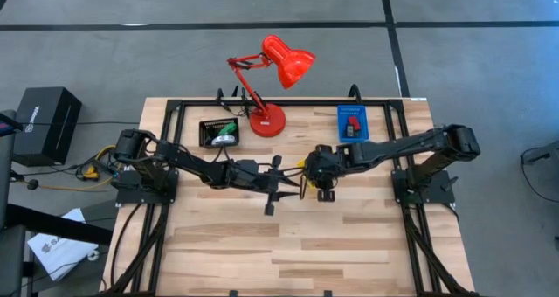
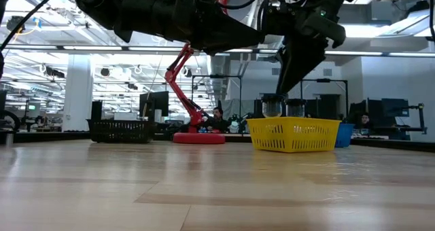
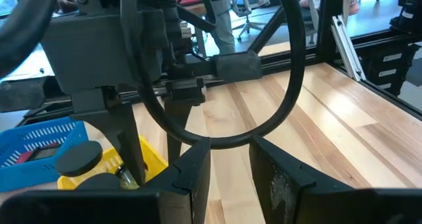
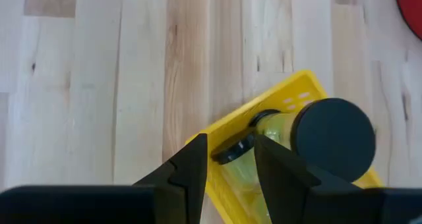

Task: Pick & Place Office items
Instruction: Return to Home Position

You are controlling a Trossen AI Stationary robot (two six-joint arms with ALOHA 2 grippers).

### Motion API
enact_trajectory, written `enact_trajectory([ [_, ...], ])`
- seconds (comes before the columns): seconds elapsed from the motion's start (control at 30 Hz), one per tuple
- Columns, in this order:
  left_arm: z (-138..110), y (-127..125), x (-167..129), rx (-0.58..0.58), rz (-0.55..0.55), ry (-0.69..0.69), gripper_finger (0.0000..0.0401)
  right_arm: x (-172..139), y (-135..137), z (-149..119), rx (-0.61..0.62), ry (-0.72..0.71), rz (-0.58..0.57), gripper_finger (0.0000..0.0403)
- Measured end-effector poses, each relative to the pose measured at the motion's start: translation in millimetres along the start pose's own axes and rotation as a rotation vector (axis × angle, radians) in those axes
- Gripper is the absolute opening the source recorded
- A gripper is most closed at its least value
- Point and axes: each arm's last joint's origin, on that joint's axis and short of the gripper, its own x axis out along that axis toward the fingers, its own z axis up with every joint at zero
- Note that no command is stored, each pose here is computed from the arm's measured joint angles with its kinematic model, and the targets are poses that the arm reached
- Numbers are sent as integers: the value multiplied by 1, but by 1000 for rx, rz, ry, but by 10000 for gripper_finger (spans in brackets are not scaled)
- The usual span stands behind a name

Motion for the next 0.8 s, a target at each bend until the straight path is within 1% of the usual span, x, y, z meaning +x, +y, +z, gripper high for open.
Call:
enact_trajectory([
  [0.13, 0, 0, 0, 0, 4, -1, 100, 0, -4, 1, 2, -12, -6, 117],
  [0.27, 0, 0, 0, 0, 4, -3, 100, 1, -10, 4, -43, -41, -18, 117],
  [0.6, -1, 0, 0, 0, 4, 14, 100, 1, -33, 13, 24, -141, -61, 117],
  [0.67, -2, 0, -2, 3, 37, 57, 98, 1, -38, 12, 38, -128, -69, 117],
  [0.73, 1, 3, -9, -8, 95, 111, 93, -4, -46, 10, 37, -70, -75, 117],
  [0.8, 6, 5, -20, -42, 138, 191, 83, -12, -54, 9, 51, -2, -82, 117],
])
